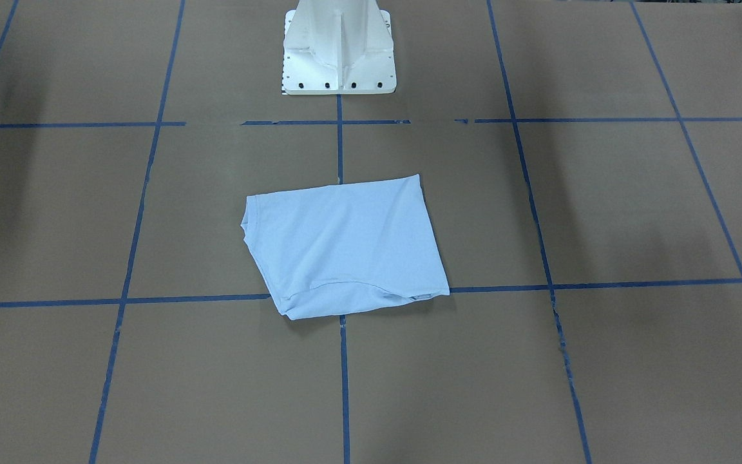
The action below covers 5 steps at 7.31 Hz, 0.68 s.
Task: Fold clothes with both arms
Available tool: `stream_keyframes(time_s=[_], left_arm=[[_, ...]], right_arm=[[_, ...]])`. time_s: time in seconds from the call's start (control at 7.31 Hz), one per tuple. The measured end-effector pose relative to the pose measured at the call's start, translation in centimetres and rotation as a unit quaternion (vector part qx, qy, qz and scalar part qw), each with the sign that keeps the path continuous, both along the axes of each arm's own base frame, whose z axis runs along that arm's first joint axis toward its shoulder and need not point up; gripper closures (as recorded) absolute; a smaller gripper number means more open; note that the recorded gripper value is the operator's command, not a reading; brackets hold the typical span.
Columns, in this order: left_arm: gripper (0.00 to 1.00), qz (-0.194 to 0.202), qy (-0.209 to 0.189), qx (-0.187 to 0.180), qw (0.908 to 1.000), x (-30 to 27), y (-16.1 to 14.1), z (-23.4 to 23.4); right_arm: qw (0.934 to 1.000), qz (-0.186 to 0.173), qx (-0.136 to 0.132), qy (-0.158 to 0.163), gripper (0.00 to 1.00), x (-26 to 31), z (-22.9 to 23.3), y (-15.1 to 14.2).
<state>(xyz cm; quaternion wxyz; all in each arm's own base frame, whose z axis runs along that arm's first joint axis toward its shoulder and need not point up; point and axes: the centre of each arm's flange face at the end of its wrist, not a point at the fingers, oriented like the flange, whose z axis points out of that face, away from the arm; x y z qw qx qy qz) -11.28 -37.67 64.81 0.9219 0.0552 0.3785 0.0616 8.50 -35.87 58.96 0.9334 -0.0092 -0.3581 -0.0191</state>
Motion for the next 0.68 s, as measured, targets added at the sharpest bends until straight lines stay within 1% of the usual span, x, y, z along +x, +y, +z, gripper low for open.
stream_keyframes(time_s=[0.68], left_arm=[[0.0, 0.0, 0.0, 0.001, 1.0, 0.0, -0.01, -0.09]], right_arm=[[1.0, 0.0, -0.002, -0.001, 0.0, -0.02, 0.17, 0.08]])
